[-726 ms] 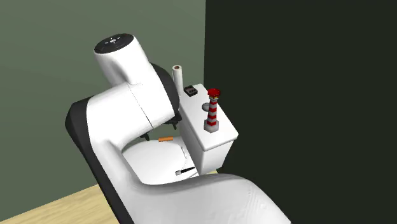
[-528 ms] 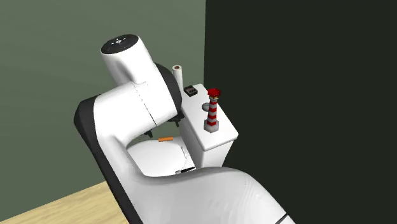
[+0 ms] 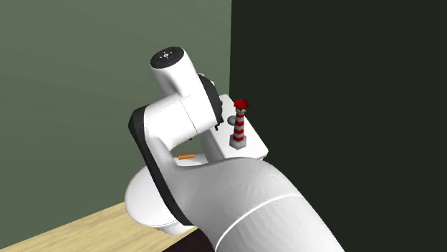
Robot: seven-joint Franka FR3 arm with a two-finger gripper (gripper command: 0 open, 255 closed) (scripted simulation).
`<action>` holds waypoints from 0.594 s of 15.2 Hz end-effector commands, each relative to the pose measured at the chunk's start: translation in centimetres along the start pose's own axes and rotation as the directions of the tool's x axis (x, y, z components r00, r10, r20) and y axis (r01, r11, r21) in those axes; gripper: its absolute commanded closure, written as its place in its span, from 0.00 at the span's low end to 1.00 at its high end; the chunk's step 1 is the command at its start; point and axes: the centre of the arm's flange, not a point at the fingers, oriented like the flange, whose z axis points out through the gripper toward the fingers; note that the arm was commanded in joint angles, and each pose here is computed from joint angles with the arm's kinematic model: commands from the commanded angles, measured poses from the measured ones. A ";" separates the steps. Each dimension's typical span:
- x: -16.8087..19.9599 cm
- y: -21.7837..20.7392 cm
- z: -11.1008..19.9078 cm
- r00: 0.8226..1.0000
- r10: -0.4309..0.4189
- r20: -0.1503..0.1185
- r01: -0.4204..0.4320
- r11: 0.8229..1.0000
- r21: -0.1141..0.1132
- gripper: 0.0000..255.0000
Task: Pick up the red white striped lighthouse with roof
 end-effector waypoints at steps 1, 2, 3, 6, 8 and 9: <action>1.5 1.5 1.3 1.000 0.020 -0.020 -0.021 1.000 -0.020 0.00; 2.1 2.2 2.0 0.999 0.031 -0.029 -0.031 0.999 -0.029 0.00; 2.7 2.9 2.6 0.998 0.041 -0.038 -0.042 0.998 -0.039 0.00; 4.4 5.3 4.5 0.995 0.071 -0.066 -0.075 0.995 -0.066 0.00; 5.6 6.9 5.7 0.992 0.090 -0.085 -0.097 0.992 -0.084 0.00; 6.1 7.7 6.3 0.991 0.099 -0.094 -0.108 0.990 -0.093 0.00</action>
